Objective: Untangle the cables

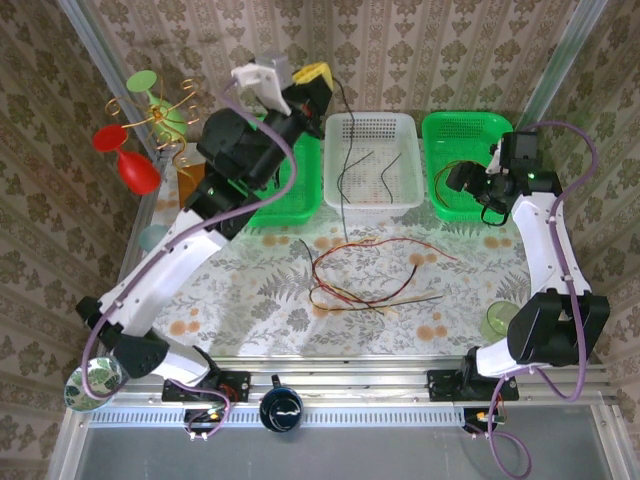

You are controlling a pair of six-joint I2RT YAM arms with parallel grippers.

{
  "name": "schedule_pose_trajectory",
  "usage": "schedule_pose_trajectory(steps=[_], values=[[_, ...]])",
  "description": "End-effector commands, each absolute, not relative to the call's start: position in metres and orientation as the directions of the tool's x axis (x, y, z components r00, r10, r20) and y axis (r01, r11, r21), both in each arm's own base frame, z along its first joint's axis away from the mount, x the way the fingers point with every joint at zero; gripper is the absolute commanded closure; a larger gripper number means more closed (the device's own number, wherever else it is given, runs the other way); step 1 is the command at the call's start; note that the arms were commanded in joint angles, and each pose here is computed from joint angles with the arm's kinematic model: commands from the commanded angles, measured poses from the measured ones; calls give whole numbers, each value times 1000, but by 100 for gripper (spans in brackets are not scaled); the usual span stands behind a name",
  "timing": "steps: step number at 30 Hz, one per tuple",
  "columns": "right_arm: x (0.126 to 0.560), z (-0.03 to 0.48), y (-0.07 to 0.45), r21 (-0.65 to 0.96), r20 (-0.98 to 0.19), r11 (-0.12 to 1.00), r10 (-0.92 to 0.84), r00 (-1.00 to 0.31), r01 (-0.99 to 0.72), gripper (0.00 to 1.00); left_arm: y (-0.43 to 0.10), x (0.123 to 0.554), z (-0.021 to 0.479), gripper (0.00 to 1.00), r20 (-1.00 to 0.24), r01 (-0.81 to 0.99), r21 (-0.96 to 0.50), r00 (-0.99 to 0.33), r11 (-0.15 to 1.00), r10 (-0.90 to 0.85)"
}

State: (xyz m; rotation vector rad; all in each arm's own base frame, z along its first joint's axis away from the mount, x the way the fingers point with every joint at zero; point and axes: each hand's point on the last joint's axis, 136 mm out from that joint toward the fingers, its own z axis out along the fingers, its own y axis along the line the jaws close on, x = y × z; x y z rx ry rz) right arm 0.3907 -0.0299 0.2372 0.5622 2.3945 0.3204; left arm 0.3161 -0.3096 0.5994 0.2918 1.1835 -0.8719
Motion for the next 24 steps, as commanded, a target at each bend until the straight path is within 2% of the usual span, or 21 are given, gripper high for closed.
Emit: schedule_pose_trajectory(steps=[1, 8, 12, 19, 24], values=[[387, 248, -25, 407, -554, 866, 487, -675, 291, 13, -315, 326, 621, 100, -896, 752, -147, 174, 643, -408], [381, 238, -25, 414, -533, 859, 496, -686, 300, 13, -321, 385, 654, 100, -850, 774, -148, 219, 616, -478], [368, 252, -32, 414, -562, 861, 497, -661, 295, 13, -323, 418, 658, 100, -825, 791, -175, 207, 587, -526], [356, 262, -43, 423, -572, 854, 510, -642, 302, 13, -328, 478, 612, 100, -826, 776, -258, 133, 576, -548], [353, 263, -39, 443, -564, 847, 518, -643, 295, 13, -345, 511, 552, 100, -848, 761, -346, -3, 549, -530]])
